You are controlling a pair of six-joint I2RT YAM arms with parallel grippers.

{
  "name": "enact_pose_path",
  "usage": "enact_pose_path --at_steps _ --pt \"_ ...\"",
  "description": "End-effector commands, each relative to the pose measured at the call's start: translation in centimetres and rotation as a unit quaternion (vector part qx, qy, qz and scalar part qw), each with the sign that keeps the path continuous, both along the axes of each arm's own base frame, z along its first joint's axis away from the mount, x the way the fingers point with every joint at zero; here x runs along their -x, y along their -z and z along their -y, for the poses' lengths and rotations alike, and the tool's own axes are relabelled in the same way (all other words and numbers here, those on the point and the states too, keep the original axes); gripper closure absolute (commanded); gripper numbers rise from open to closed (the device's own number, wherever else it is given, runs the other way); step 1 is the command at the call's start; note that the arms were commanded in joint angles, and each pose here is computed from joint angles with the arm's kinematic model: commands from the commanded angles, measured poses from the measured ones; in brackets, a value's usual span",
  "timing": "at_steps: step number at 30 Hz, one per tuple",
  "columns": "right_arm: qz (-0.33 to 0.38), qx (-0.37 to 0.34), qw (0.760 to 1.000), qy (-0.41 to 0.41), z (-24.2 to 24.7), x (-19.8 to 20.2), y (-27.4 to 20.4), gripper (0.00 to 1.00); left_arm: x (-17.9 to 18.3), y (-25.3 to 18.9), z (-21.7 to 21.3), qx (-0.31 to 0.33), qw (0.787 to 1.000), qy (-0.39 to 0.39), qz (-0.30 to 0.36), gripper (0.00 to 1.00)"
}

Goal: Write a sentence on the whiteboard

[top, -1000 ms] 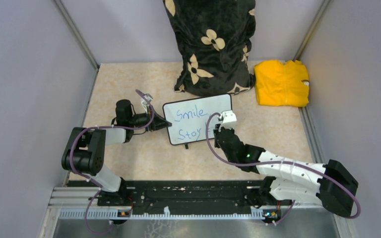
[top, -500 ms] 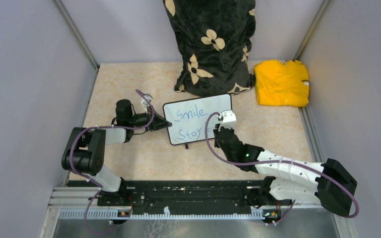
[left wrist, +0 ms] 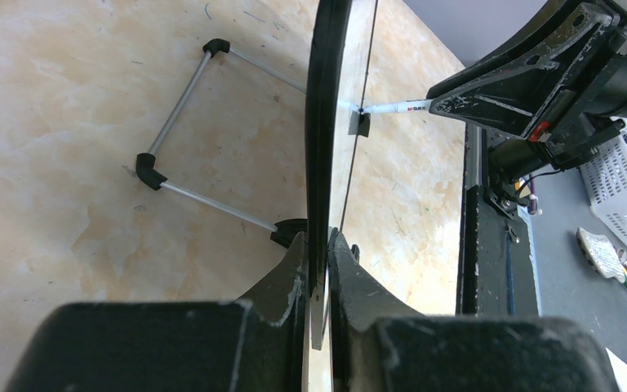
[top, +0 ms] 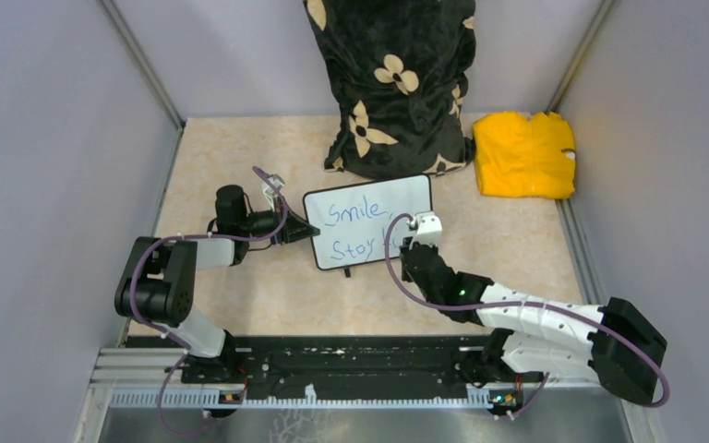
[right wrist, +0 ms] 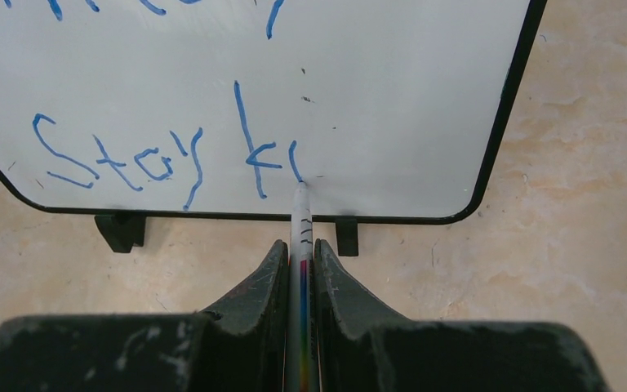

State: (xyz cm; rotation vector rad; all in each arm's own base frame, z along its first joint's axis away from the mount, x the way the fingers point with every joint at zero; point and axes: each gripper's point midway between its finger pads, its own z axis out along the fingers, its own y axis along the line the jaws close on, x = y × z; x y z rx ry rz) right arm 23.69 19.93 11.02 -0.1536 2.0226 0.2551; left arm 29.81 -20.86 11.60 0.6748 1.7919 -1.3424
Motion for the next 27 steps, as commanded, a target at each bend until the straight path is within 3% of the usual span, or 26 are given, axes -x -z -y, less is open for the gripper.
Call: enact_pose_path --at_steps 1,12,27 --pt "0.004 -0.017 1.0 0.009 0.1 -0.2 -0.9 1.0 -0.4 1.2 0.0 -0.02 1.0 -0.013 0.0 1.0" --pt "0.053 -0.049 0.997 0.019 0.3 -1.1 -5.3 1.0 -0.4 1.1 0.1 -0.02 1.0 -0.013 0.001 1.0" --pt "0.062 -0.05 0.996 0.027 0.0 -2.3 -5.6 1.0 -0.4 1.2 0.1 -0.021 1.0 -0.012 0.001 1.0"
